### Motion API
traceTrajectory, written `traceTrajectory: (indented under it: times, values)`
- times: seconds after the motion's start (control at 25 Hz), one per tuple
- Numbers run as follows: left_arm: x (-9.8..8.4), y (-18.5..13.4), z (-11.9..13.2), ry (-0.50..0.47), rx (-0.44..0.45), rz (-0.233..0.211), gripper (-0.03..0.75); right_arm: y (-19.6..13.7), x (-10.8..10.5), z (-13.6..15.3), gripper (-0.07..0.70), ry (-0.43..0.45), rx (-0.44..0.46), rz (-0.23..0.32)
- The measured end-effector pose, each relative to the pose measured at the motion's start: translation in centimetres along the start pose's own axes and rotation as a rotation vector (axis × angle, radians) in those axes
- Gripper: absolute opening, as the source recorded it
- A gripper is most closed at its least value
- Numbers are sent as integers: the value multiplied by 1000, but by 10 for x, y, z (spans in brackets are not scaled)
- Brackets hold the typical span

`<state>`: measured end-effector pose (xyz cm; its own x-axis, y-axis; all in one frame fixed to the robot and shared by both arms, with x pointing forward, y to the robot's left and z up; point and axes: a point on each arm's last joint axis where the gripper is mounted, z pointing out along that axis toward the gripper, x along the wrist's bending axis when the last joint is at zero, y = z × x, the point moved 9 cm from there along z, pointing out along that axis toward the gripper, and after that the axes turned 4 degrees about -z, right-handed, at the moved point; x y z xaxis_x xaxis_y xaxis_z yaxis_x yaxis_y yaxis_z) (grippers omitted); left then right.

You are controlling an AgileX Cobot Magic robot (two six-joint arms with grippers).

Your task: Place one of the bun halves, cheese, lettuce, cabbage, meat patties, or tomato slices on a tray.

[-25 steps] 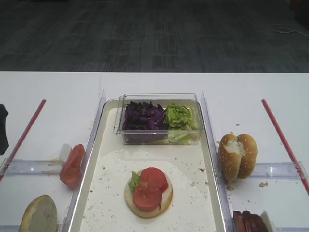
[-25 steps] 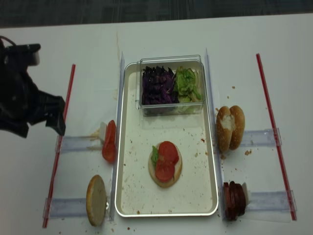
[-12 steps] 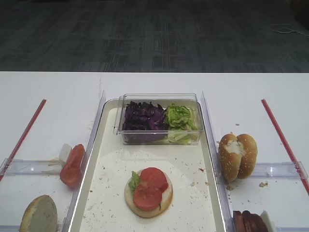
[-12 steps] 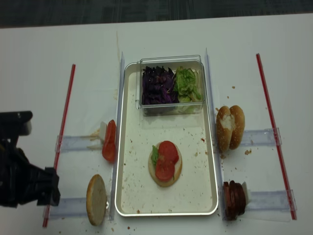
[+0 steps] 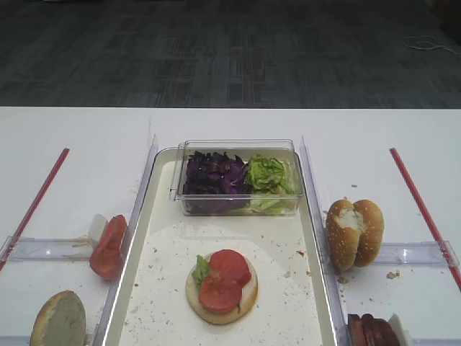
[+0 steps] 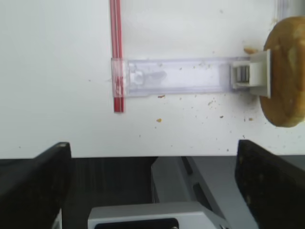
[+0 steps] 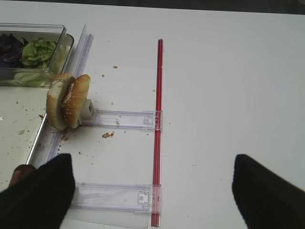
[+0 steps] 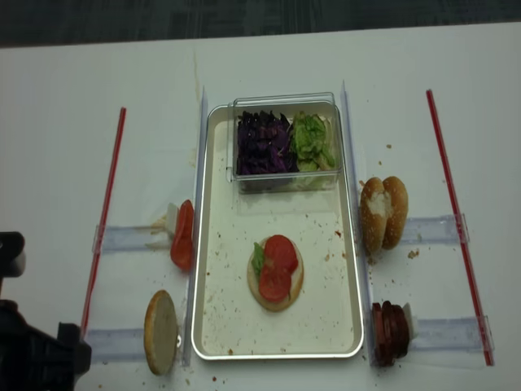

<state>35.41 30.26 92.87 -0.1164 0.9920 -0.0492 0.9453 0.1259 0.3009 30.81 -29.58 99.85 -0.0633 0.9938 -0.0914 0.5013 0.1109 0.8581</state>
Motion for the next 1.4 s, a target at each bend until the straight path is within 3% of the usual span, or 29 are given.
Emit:
traceTrajectory:
  times: [0.36, 0.72, 1.4]
  values:
    - [-1, -6, -36, -24, -298, 1, 668, 0, 0, 0, 692, 0, 0, 0]
    - [0, -28, -74, -52, -661, 12, 670, 0, 0, 0, 693, 0, -2, 2]
    - [0, -31, -75, -55, -677, 12, 670, 0, 0, 0, 693, -2, 0, 1]
